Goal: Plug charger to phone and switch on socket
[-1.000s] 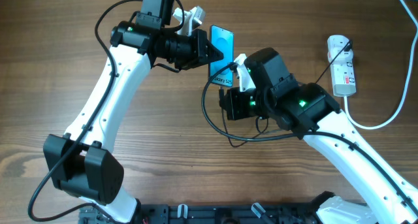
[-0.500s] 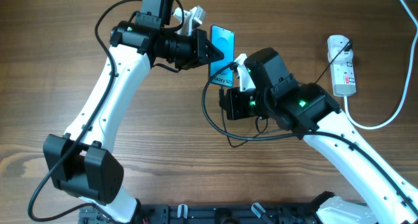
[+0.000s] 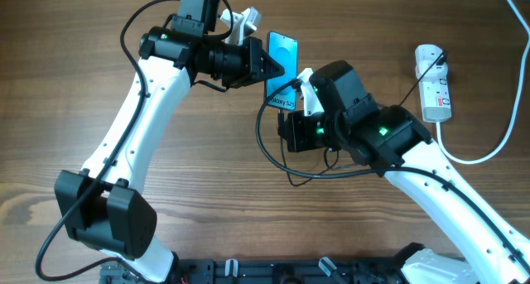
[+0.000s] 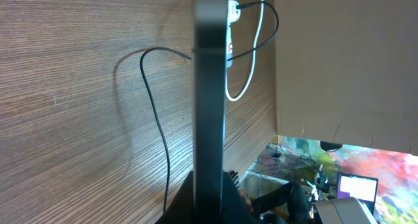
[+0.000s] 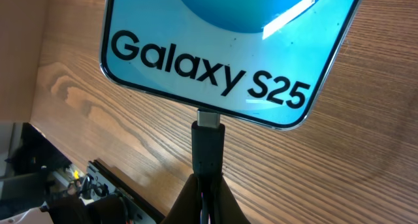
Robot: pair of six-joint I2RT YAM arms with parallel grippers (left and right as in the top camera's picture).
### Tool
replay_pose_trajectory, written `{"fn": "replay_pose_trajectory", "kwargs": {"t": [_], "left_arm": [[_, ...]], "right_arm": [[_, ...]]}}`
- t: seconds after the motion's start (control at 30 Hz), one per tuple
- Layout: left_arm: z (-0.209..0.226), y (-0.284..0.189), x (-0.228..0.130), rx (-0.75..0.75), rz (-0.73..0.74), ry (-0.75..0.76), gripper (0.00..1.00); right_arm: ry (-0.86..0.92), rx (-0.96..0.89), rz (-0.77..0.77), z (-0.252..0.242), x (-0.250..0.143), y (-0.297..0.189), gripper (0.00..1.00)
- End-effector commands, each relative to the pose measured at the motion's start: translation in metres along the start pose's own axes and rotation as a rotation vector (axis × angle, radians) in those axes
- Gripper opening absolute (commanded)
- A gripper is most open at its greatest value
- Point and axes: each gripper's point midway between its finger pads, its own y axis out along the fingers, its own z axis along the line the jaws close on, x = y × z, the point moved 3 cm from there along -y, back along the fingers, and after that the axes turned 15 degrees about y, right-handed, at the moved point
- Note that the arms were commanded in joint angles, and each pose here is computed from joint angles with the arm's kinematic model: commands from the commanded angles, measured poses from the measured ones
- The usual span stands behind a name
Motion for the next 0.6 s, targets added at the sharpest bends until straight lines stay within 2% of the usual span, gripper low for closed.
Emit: {"fn": "replay_pose_trajectory", "kwargs": {"t": [0.0,0.57], "left_arm": [[-0.0146,-0.0096,0.0005,-0.053,-0.015,0.043,0.04],[-0.0145,-0.0094,-0.0002,-0.053,-0.012,0.04,0.04]], "right_arm": [[-0.012,0.03,-0.049,0.0109,0.0072,-0.0113,0.05],[0.003,0.061,-0.047,0.0163,0.008,-0.0116,0.04]]}}
